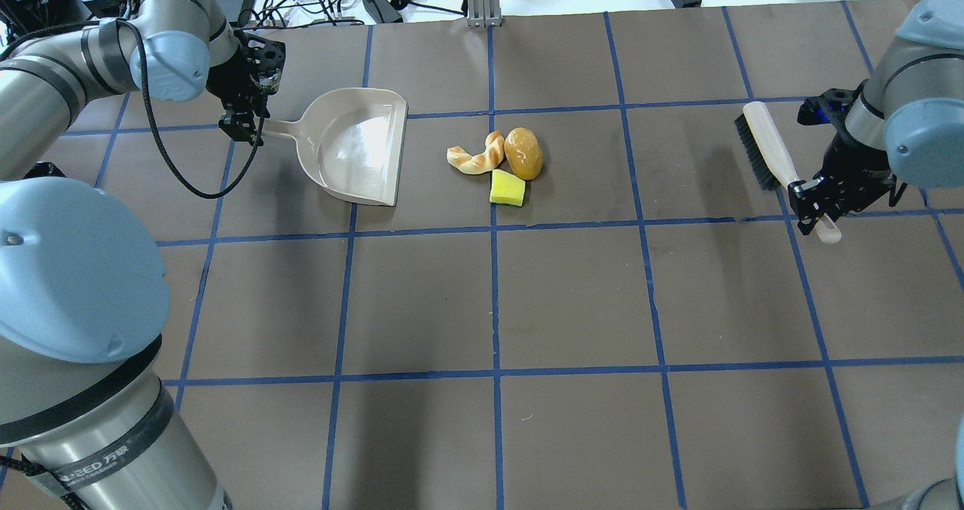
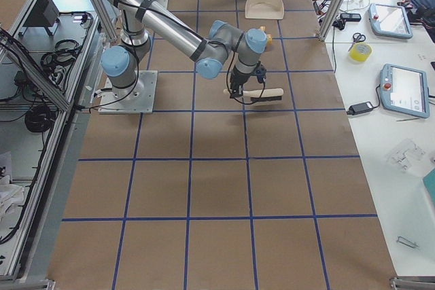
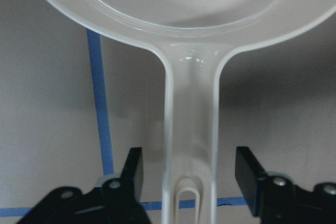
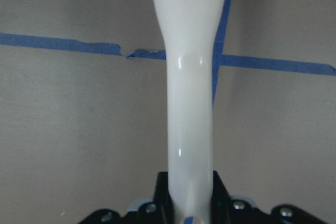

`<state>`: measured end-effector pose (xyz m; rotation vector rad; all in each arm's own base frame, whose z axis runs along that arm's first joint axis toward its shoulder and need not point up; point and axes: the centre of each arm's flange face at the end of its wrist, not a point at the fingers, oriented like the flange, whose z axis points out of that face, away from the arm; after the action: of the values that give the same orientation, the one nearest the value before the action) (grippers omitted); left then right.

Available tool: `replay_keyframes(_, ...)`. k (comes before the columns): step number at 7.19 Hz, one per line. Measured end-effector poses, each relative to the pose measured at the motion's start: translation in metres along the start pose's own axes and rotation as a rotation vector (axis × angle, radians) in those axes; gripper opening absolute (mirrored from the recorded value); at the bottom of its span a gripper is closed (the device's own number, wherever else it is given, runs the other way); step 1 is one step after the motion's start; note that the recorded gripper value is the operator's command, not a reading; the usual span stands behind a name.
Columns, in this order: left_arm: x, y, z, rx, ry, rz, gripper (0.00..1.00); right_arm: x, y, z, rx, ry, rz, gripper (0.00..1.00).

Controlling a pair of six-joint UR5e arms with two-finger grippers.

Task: Sweep and dump trash into bin
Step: 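Lift the brush with the right gripper and carry it toward the trash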

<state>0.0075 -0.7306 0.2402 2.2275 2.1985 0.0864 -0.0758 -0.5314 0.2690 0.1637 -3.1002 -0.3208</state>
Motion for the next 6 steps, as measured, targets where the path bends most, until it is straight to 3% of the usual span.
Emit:
replay_keyframes(1,0.0,-0.001,-0.001,0.0,0.0,0.001,0.08,-0.027,-0.004,-0.01,-0.001,0.011,0.009,0.0)
replay_keyframes(3,-0.001,0.0,-0.007,-0.012,-0.008,0.007,0.0,-0.108,-0.014,-0.028,-0.023,0.05,0.031,0.0)
replay_keyframes(6,0.0,-0.005,-0.014,-0.042,-0.004,0.017,0.0,-0.218,-0.021,-0.038,-0.042,0.115,0.111,0.0)
